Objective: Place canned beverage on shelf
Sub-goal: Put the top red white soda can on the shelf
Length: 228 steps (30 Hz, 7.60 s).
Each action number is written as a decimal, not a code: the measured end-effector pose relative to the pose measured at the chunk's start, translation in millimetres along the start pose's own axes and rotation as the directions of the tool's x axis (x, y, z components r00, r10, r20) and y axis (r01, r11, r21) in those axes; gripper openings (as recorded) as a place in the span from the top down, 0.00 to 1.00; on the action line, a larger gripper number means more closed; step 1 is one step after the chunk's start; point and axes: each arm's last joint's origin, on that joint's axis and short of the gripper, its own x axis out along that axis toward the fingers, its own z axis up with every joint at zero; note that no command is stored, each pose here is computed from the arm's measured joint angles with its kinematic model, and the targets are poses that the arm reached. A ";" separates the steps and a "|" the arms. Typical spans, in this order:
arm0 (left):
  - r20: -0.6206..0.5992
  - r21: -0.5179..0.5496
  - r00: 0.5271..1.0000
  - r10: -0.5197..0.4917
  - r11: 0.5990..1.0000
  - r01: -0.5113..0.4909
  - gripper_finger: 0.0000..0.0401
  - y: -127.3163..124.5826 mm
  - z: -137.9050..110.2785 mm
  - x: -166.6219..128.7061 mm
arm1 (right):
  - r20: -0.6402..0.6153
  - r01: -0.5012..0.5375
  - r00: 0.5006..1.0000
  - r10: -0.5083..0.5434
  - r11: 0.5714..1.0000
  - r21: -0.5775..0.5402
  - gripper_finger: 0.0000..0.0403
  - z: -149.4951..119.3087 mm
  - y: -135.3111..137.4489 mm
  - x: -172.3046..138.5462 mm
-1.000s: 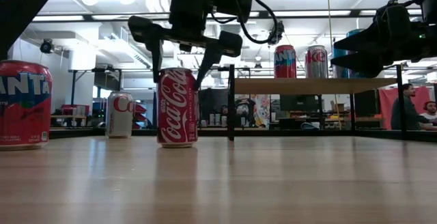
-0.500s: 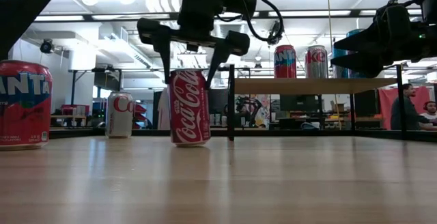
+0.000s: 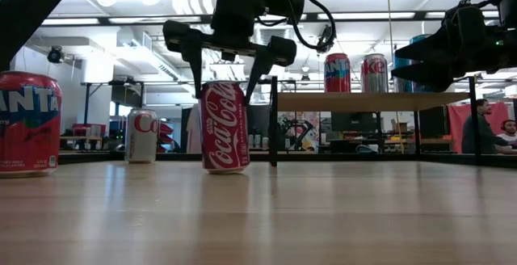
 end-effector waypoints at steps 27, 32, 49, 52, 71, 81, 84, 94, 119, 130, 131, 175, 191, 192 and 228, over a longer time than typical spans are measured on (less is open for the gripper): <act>-0.046 -0.964 0.972 0.229 0.245 -0.103 0.02 3.6 19.5 -65.9 | 0.000 0.000 1.000 0.000 1.000 0.000 0.11 0.1 0.0 0.0; -0.222 -0.968 0.932 0.287 0.053 -0.247 0.02 2.4 34.7 -66.0 | 0.000 0.000 1.000 0.000 1.000 0.000 0.11 0.0 0.0 0.0; -0.765 -0.644 0.403 0.502 -0.576 -0.504 0.02 -16.1 121.6 -4.1 | 0.000 0.000 1.000 0.000 1.000 0.000 0.11 0.0 0.0 0.0; -0.783 -0.617 0.254 0.568 -0.654 -0.438 0.02 -15.7 135.7 15.4 | 0.000 0.000 1.000 0.000 1.000 0.000 0.11 0.0 0.0 0.0; -0.735 -0.675 0.020 0.678 -0.728 -0.123 0.01 -3.1 167.2 44.5 | 0.001 -0.001 1.000 0.001 1.000 0.000 0.11 0.2 0.0 -0.1; -0.713 -0.701 0.017 0.701 -0.713 -0.015 0.01 4.3 170.4 44.3 | 0.001 0.000 1.000 0.000 1.000 0.000 0.11 0.1 0.0 0.0; -0.717 -0.695 0.011 0.697 -0.716 0.068 0.01 4.6 169.9 44.0 | 0.001 0.000 1.000 0.000 1.000 0.000 0.11 0.1 0.0 0.0; -0.726 -0.688 -0.031 0.687 -0.723 0.060 0.01 -4.8 182.6 46.9 | 0.001 0.000 1.000 0.000 1.000 0.000 0.11 0.2 0.0 -0.1; -0.742 -0.611 -0.181 0.646 -0.762 -0.216 0.03 -31.2 209.7 108.8 | 0.000 0.000 1.000 0.000 1.000 0.000 0.11 0.0 0.0 0.0; -0.744 -0.663 -0.180 0.644 -0.744 0.082 0.06 -35.5 202.7 113.0 | 0.001 0.000 1.000 0.000 1.000 0.000 0.11 0.2 0.0 0.0; -0.746 -0.662 -0.180 0.642 -0.745 0.085 0.06 -35.6 200.8 114.2 | 0.000 0.000 1.000 0.000 1.000 0.000 0.11 0.0 0.0 0.0; -0.775 -0.629 -0.184 0.604 -0.763 0.146 0.11 -82.4 125.1 160.0 | 0.000 0.000 1.000 0.000 1.000 0.000 0.11 0.0 0.0 0.0; -0.822 -0.570 -0.118 0.558 -0.799 0.193 0.02 -74.9 110.4 166.8 | 0.000 0.000 1.000 0.000 1.000 0.000 0.11 0.1 0.0 0.0; -0.825 -0.565 -0.109 0.554 -0.805 0.181 0.01 -74.0 109.9 166.7 | 0.000 0.000 1.000 0.000 1.000 0.000 0.11 0.0 0.0 0.0; -0.849 -0.527 -0.079 0.522 -0.845 0.090 0.29 -42.2 95.9 173.0 | 0.000 0.000 1.000 0.000 1.000 0.000 0.11 0.0 0.0 0.0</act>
